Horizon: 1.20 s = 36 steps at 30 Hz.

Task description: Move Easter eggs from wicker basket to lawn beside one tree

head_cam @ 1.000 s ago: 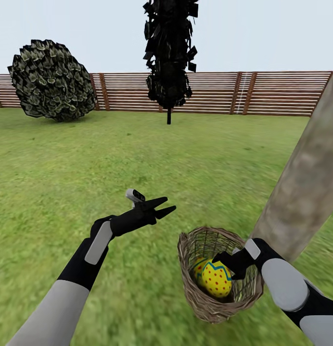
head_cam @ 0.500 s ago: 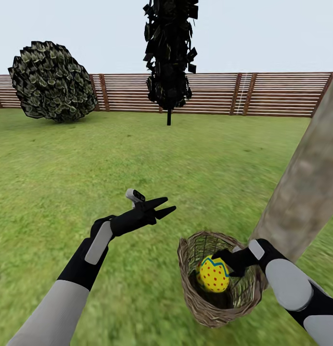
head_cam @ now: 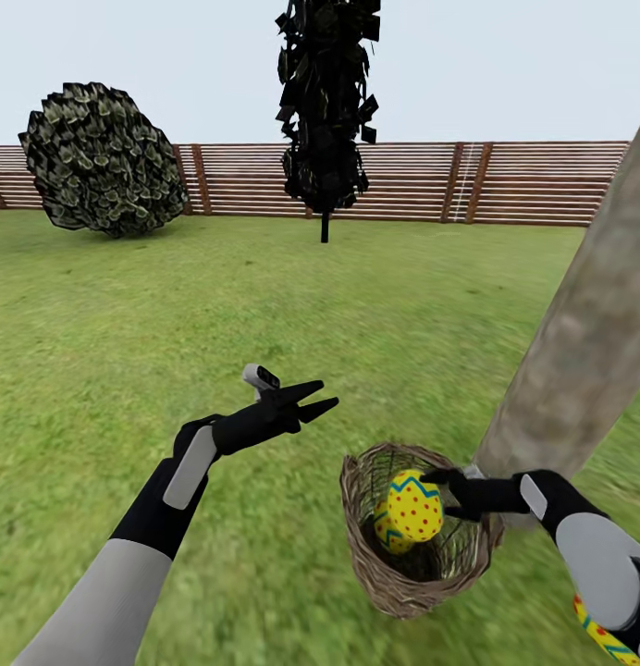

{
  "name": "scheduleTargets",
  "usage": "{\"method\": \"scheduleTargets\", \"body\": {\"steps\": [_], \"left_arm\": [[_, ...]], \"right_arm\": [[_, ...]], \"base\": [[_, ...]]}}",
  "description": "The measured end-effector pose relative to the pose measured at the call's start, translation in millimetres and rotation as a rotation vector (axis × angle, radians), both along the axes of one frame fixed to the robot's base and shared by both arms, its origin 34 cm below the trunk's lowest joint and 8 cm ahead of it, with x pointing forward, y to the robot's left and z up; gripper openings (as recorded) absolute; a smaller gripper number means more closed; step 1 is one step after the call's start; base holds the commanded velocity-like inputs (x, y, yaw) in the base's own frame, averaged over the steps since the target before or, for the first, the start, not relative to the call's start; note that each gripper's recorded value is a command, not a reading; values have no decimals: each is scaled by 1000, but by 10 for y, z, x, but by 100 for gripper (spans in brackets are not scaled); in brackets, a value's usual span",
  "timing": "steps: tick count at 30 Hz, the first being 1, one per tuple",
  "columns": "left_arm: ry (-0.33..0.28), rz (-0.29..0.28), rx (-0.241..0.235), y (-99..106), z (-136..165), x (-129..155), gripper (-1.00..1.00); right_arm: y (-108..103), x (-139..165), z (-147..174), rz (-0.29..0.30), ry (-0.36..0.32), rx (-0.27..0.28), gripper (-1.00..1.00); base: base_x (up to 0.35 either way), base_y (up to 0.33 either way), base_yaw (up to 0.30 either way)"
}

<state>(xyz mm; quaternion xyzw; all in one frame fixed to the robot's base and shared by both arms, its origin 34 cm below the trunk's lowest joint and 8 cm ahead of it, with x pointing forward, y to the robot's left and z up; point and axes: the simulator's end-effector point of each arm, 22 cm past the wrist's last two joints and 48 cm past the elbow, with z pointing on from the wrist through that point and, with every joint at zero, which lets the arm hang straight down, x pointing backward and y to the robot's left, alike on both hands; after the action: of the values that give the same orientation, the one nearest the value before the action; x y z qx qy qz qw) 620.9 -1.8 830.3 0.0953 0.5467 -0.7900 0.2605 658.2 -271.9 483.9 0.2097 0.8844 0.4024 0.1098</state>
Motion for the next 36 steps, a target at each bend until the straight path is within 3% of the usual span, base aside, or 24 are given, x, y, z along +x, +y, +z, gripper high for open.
{"method": "scheduleTargets", "body": {"steps": [3, 6, 20, 21, 23, 24, 28, 36], "left_arm": [[0, 0, 1, -2, 64, 15, 100], [28, 13, -2, 59, -33, 29, 100], [105, 79, -4, 103, -477, 71, 100], [36, 161, -14, 155, -433, 175, 100], [32, 165, -14, 157, -432, 177, 100], [32, 165, -14, 156, -432, 177, 100], [31, 163, -13, 146, -429, 174, 100], [30, 163, -13, 145, -427, 174, 100]], "right_arm": [[-98, 68, 192, -12, -106, 50, -100], [-100, 33, 198, -16, -92, 70, -100], [-263, -45, 120, -17, -106, 19, -100], [-268, -44, 123, -18, -107, 19, -100], [-279, -32, 156, -20, -116, 28, -100], [-286, -17, 200, -20, -133, 42, -100], [-315, 105, 545, 3, -314, 118, -100], [-312, 115, 608, 11, -346, 132, -100]], "base": [[0, 0, 0], [0, 0, 0], [0, 0, 0], [0, 0, 0], [0, 0, 0], [0, 0, 0], [-71, -73, 0], [-180, -220, 0]]}}
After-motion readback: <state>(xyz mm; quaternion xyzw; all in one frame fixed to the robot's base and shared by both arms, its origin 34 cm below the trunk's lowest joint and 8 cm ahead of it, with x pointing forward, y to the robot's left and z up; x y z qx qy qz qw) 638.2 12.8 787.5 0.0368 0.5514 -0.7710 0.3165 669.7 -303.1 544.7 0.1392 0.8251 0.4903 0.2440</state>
